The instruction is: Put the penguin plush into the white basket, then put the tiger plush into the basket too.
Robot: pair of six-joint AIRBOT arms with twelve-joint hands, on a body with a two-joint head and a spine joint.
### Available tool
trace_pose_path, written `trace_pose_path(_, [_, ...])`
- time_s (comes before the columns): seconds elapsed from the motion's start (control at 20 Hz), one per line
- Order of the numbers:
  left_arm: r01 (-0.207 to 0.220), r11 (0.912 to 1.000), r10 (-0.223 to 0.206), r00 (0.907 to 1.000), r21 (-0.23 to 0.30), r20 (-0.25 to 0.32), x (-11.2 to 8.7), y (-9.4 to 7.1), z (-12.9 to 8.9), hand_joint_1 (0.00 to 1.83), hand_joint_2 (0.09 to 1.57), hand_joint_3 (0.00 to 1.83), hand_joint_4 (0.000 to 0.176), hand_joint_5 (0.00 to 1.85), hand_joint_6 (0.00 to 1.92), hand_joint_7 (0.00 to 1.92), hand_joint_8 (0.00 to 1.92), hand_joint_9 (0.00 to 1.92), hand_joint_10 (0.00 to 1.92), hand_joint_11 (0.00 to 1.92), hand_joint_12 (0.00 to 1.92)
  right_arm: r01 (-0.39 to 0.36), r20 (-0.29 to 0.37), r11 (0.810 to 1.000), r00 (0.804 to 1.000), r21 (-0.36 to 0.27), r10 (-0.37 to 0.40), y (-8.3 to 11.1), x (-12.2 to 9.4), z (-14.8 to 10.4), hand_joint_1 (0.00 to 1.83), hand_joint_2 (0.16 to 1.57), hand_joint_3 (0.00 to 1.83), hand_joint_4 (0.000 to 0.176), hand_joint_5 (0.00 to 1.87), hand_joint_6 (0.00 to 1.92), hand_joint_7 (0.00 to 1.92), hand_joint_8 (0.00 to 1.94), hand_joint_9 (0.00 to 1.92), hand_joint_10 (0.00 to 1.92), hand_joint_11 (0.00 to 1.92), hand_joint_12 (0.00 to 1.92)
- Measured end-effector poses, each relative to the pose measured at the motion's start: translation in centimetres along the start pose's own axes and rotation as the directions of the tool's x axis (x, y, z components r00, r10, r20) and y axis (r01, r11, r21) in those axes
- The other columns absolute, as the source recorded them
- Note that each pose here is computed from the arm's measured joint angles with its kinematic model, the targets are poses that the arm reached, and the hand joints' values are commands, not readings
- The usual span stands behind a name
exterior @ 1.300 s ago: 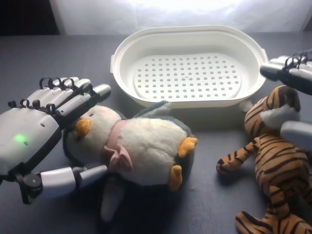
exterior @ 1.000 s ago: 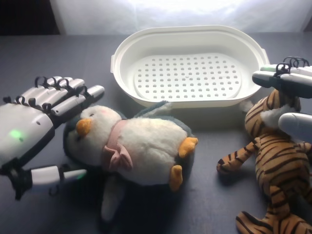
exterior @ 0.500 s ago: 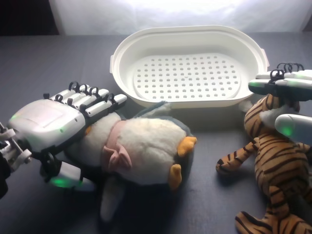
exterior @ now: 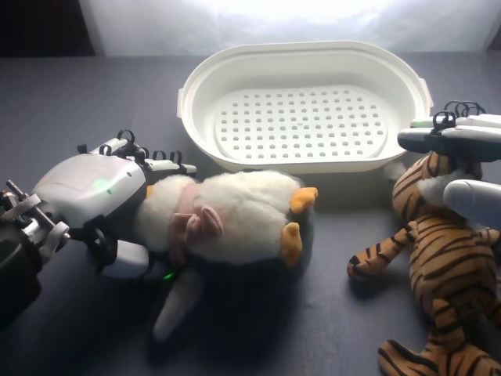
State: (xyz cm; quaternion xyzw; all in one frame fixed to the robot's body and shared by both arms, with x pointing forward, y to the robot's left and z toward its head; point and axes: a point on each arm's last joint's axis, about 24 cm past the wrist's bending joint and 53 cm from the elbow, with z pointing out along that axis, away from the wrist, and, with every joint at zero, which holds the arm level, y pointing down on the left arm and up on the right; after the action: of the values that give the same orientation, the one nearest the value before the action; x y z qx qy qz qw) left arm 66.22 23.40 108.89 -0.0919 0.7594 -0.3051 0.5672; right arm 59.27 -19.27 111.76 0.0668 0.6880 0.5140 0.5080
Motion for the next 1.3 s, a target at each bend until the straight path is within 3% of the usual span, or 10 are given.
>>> trace_pose_path(0.15, [0.033,0.9987,-0.032,0.9994,0.039,-0.008,-0.3,-0.9,-1.5,1.20,1.01,0.00,0.000,1.26,0.47,0.82,1.88,0.64,1.92,0.49,1.92,-0.002,0.006,1.000,1.000,0.003,0.002,-0.1,-0.2,0.0,0.00,1.43,0.00,0.043,0.45,0.00,0.38,0.00,0.47,0.01,0.56,0.08])
trace_pose_path(0.2, [0.050,0.9974,-0.049,0.9987,0.052,-0.014,-0.4,-1.1,-1.7,1.26,1.07,0.01,0.000,1.15,0.48,0.96,1.35,0.68,1.57,0.54,1.86,-0.003,0.007,1.000,1.000,0.003,0.003,-0.1,-0.2,0.0,0.00,1.44,0.00,0.030,0.46,0.01,0.40,0.01,0.48,0.01,0.58,0.08])
trace_pose_path(0.3, [0.064,0.9938,-0.064,0.9979,0.091,-0.003,-1.0,-2.1,-2.2,1.27,1.10,0.00,0.000,1.13,0.44,0.96,1.29,0.70,1.56,0.50,1.90,-0.004,0.008,1.000,1.000,0.004,0.004,-0.1,-0.2,0.0,0.00,1.44,0.00,0.017,0.47,0.01,0.41,0.01,0.49,0.01,0.59,0.08])
trace_pose_path(0.5, [0.053,0.9752,-0.085,0.9854,0.215,0.147,-5.9,-5.2,-2.4,1.28,1.06,0.00,0.000,1.15,0.47,1.09,1.03,0.98,0.91,0.76,1.34,-0.004,0.010,1.000,1.000,0.002,0.004,-0.1,-0.2,-0.1,0.00,1.45,0.00,0.017,0.47,0.01,0.41,0.01,0.49,0.01,0.58,0.08])
trace_pose_path(0.6, [0.058,0.9720,-0.110,0.9686,0.228,0.223,-8.4,-5.2,-1.9,1.28,1.05,0.00,0.000,1.21,0.38,1.11,0.99,1.00,0.77,0.57,1.41,-0.002,0.011,1.000,1.000,0.003,0.002,-0.1,-0.3,-0.1,0.00,1.46,0.01,0.019,0.46,0.00,0.41,0.00,0.49,0.01,0.59,0.08])
trace_pose_path(0.7, [0.081,0.9744,-0.140,0.9484,0.210,0.285,-10.6,-4.2,-1.2,1.28,1.06,0.00,0.000,1.25,0.27,1.05,1.13,0.84,1.32,0.53,1.80,0.000,0.012,1.000,1.000,0.003,0.000,-0.2,-0.4,-0.1,0.00,1.45,0.00,0.033,0.46,0.00,0.40,0.00,0.49,0.01,0.59,0.07])
trace_pose_path(0.85, [0.115,0.9791,-0.164,0.9335,0.167,0.319,-12.2,-2.6,0.8,1.26,1.12,0.00,0.000,1.14,0.44,0.90,1.38,0.64,1.58,0.38,1.92,-0.001,0.013,1.000,1.000,0.004,0.000,-0.2,-0.4,-0.1,0.00,1.45,0.00,0.040,0.47,0.01,0.41,0.00,0.48,0.00,0.59,0.07])
trace_pose_path(1.0, [0.146,0.9831,-0.173,0.9383,0.111,0.300,-12.7,-1.4,3.9,1.27,1.08,0.00,0.000,1.15,0.50,1.01,1.14,0.86,1.00,0.58,1.61,0.001,0.013,1.000,1.000,0.004,-0.002,-0.3,-0.5,-0.1,0.00,1.45,0.00,0.033,0.49,0.01,0.43,0.01,0.47,0.00,0.58,0.06])
trace_pose_path(1.15, [0.116,0.9920,-0.125,0.9590,0.049,0.255,-12.4,-1.2,6.8,1.26,1.07,0.00,0.000,1.14,0.56,1.05,1.02,0.94,0.91,0.72,1.50,0.003,0.012,1.000,1.000,0.004,-0.003,-0.3,-0.5,-0.1,0.00,1.45,0.00,0.017,0.49,0.01,0.43,0.01,0.49,0.01,0.60,0.07])
trace_pose_path(1.3, [0.083,0.9962,-0.075,0.9759,-0.028,0.205,-11.8,0.2,8.4,1.38,1.07,0.00,0.000,1.00,0.81,1.11,0.72,1.00,1.16,0.73,1.25,0.005,0.014,1.000,1.000,0.004,-0.005,-0.3,-0.6,-0.1,0.04,1.46,0.00,0.012,0.46,0.00,0.42,0.00,0.49,0.00,0.59,0.05])
